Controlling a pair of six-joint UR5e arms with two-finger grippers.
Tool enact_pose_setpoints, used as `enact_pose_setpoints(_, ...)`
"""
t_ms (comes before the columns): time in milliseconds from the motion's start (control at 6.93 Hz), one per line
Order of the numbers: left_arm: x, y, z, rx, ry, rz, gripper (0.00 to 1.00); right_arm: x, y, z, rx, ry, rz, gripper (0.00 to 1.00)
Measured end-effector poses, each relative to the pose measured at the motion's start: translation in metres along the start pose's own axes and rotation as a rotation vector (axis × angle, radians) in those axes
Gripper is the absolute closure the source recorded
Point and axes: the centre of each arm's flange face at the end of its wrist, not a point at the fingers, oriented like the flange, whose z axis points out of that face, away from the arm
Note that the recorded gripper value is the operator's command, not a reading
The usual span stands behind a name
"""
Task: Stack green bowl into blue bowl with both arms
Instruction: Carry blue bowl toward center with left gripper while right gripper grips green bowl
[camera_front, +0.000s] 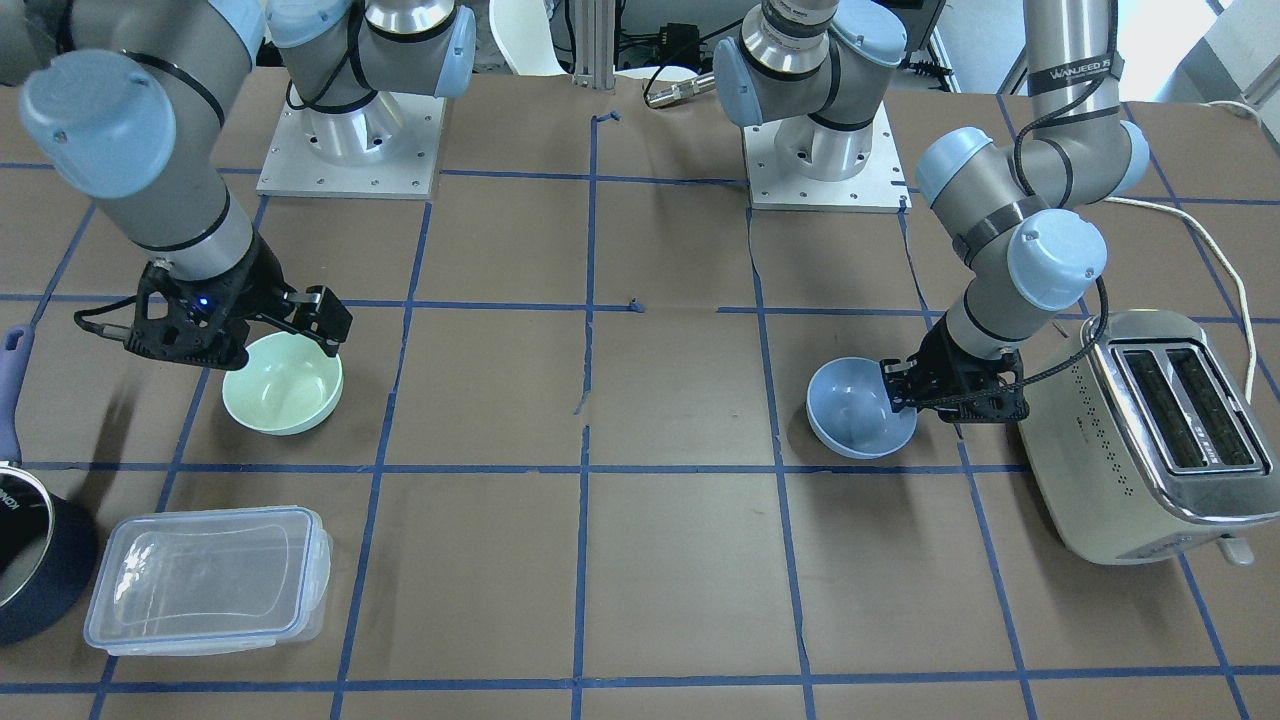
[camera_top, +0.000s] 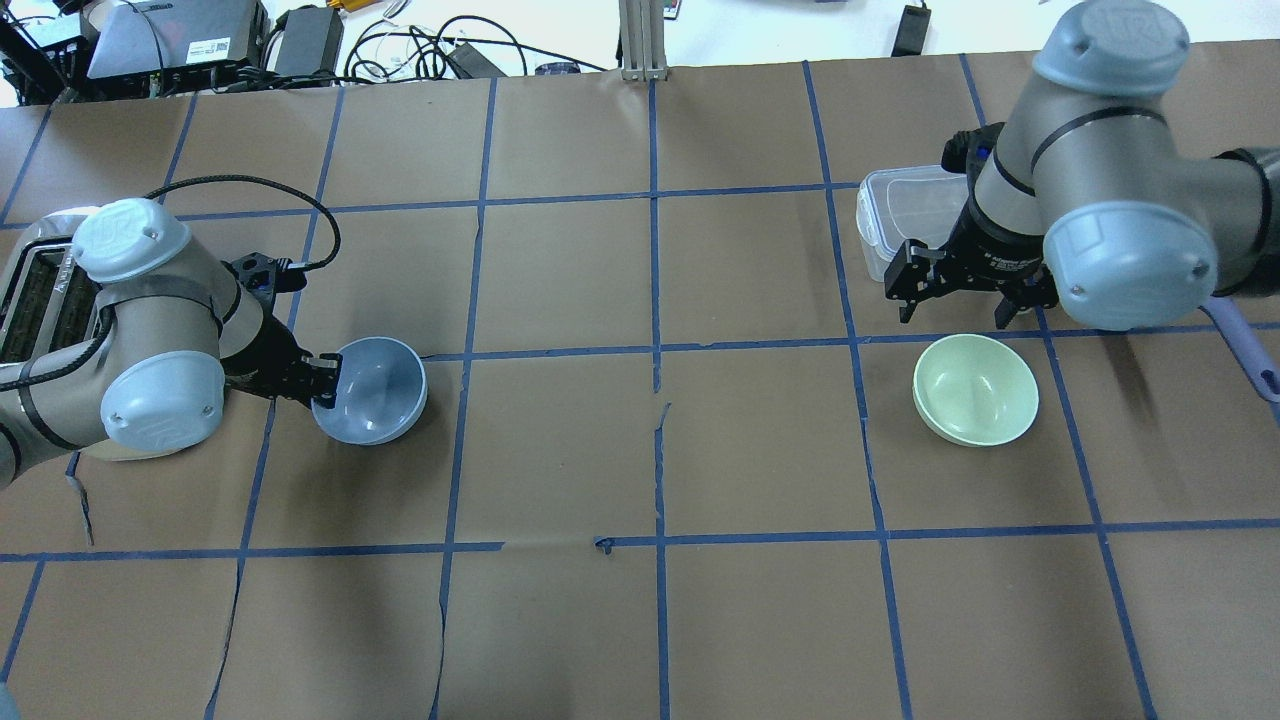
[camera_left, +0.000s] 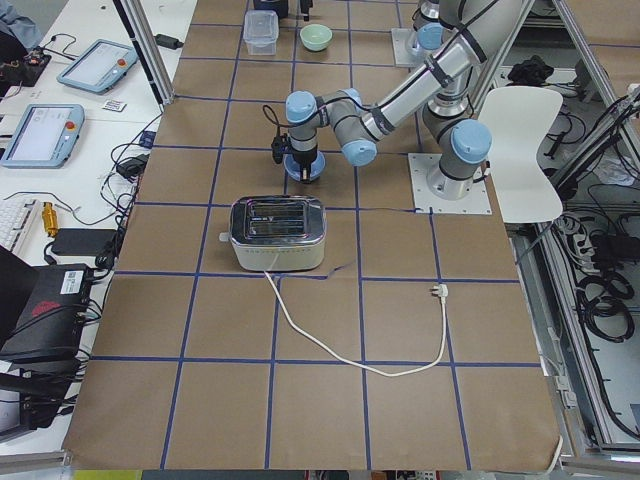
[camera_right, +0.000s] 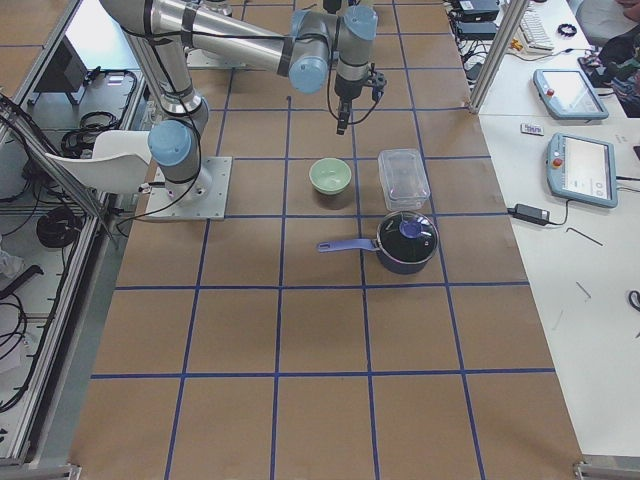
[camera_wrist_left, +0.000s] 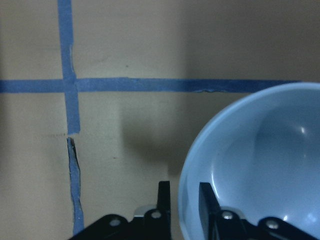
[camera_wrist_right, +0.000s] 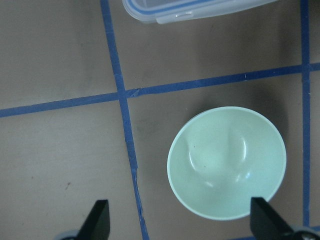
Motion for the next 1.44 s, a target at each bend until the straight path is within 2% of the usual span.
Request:
enact_pose_setpoints(433, 0.030, -0.021, -0.018, 0.058, 0.103, 0.004, 0.93, 0.000, 0.000, 0.050, -0.043, -0.002, 0.002, 0.00)
enact_pose_setpoints(722, 0.115, -0.030, -0.037, 0.067, 0.133, -0.055, 0.93, -0.001, -0.003, 0.071, -0.077, -0.004, 0.003, 0.01)
enact_pose_setpoints(866, 0.172, -0.024, -0.039, 0.059, 0.139, -0.089, 0.93, -0.001, -0.005, 0.080, -0.091, -0.004, 0.003, 0.05)
enact_pose_setpoints(1010, 0.222, -0.013, -0.036, 0.051, 0.141, -0.121, 0.93, -0.001, -0.008, 0.089, -0.102, -0.005, 0.002, 0.13)
enact_pose_setpoints(1155, 0.258, -0.002, -0.029, 0.050, 0.144, -0.141, 0.93, -0.001, -0.009, 0.096, -0.112, -0.005, 0.004, 0.29)
enact_pose_setpoints(1299, 0.279, 0.004, -0.020, 0.040, 0.147, -0.162, 0.93, 0.000, -0.008, 0.102, -0.121, -0.005, 0.006, 0.60)
enact_pose_setpoints(1443, 0.292, 0.009, -0.011, 0.025, 0.145, -0.172, 0.93, 0.000, -0.007, 0.106, -0.130, -0.004, 0.007, 0.87)
